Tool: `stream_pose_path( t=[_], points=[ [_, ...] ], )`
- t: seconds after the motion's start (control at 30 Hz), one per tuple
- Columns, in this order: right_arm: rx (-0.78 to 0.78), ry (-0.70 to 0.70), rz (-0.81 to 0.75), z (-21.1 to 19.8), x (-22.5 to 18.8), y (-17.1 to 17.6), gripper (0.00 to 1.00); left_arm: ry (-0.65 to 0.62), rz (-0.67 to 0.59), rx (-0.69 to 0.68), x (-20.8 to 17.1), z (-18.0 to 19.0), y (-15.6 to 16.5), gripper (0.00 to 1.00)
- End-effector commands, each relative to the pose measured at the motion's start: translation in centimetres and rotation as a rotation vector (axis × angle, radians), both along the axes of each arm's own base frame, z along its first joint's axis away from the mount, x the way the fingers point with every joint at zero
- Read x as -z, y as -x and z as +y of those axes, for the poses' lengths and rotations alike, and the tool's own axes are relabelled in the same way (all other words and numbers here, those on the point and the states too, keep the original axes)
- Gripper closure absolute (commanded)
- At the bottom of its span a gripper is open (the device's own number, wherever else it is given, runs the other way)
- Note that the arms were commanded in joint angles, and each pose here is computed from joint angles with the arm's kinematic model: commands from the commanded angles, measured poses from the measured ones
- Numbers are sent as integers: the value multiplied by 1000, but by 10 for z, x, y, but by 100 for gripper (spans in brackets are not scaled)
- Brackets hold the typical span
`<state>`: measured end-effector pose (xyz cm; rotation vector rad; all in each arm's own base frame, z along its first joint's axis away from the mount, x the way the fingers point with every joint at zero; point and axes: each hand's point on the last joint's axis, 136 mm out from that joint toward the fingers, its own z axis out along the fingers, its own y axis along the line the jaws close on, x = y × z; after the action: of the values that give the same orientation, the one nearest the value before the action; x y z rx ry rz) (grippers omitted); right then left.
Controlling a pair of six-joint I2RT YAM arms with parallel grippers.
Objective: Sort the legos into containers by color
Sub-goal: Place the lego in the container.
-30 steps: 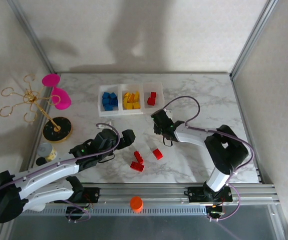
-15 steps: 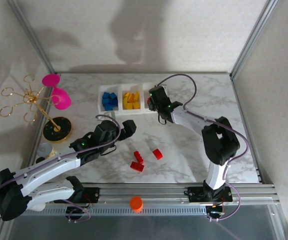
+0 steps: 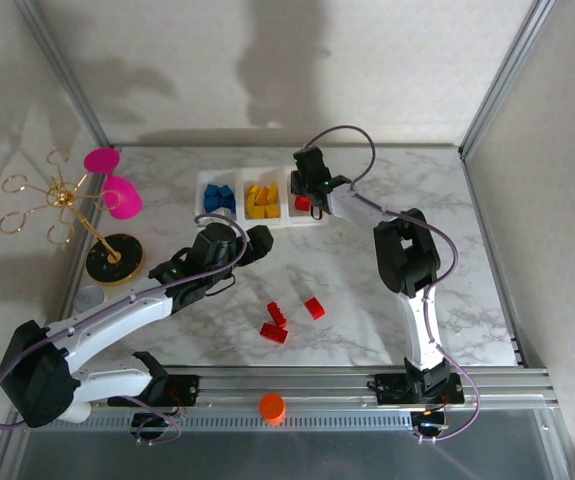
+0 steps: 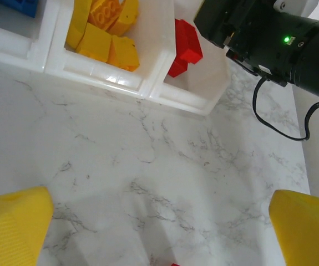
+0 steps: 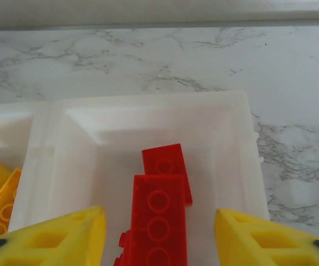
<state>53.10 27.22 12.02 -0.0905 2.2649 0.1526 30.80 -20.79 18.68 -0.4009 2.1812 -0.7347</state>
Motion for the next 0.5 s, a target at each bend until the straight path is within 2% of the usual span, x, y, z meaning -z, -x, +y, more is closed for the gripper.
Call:
stream_pose_path(
  t=[0.0, 0.17, 0.47],
  points=[
    [-30, -28, -29, -2, -30, 7, 41, 39, -46, 23, -21, -4, -3, 0],
    [-58, -66, -23, -7, -45, 47, 37, 73, -40, 31, -21, -2, 6, 0],
    [-115, -83, 78, -17, -27, 138, 29, 81, 0, 56, -4, 4, 35, 0]
  ],
)
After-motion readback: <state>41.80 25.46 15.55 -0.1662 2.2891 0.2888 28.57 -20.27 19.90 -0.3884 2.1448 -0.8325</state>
